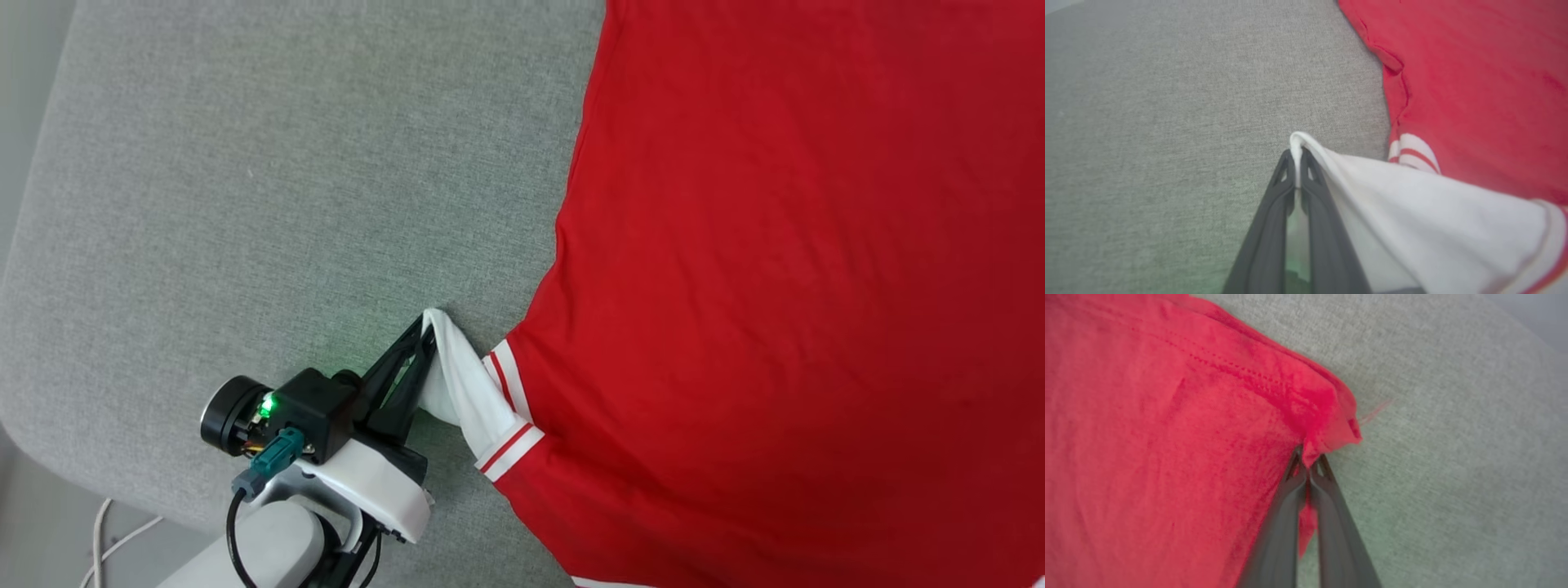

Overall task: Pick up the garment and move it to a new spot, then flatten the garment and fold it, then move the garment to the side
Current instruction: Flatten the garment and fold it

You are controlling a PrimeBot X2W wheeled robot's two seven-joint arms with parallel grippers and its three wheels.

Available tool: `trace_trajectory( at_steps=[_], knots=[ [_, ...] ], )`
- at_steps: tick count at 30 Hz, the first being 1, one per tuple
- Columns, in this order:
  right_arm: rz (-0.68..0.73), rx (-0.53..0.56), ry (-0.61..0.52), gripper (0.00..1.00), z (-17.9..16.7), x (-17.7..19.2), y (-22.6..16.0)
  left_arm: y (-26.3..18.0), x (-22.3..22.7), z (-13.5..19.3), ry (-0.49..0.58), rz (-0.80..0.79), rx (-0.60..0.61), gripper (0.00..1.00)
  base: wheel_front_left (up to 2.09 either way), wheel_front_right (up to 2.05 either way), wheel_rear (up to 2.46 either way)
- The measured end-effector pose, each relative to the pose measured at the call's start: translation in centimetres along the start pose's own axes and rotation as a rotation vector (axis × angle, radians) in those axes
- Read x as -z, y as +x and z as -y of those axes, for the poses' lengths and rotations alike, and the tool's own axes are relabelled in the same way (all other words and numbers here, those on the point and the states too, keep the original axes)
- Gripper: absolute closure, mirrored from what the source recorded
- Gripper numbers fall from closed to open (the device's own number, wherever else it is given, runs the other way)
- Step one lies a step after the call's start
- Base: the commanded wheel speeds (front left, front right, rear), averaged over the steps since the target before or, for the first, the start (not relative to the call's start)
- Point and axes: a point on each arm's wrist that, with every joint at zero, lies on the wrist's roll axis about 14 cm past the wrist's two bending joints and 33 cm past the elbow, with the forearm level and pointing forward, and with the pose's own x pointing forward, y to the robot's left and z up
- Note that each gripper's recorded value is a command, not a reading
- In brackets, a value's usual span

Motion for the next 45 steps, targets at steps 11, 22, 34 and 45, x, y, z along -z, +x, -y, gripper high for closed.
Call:
trace_trajectory(
  at_steps=[11,22,34,45],
  knots=[
    [0.179,0.059,-0.061,1.0,0.8,-0.7,-8.2,-2.8,-1.9,0.0,-0.005,0.064,-0.022,1.0,0.0,0.0,0.0],
    [0.149,0.056,-0.1,1.0,1.3,12.6,-16.5,-6.7,-3.2,0.4,0.001,0.114,-0.011,1.0,0.0,0.0,0.0],
    [-0.103,-0.03,0.12,1.0,-1.5,31.7,-16.9,-7.3,-3.5,1.4,0.011,0.124,0.025,1.0,0.0,0.0,0.0],
    [-0.035,-0.037,0.193,0.0,-3.5,33.2,-15.3,-6.9,-3.2,1.6,0.015,0.116,0.035,1.0,0.0,0.0,0.0]
  ],
)
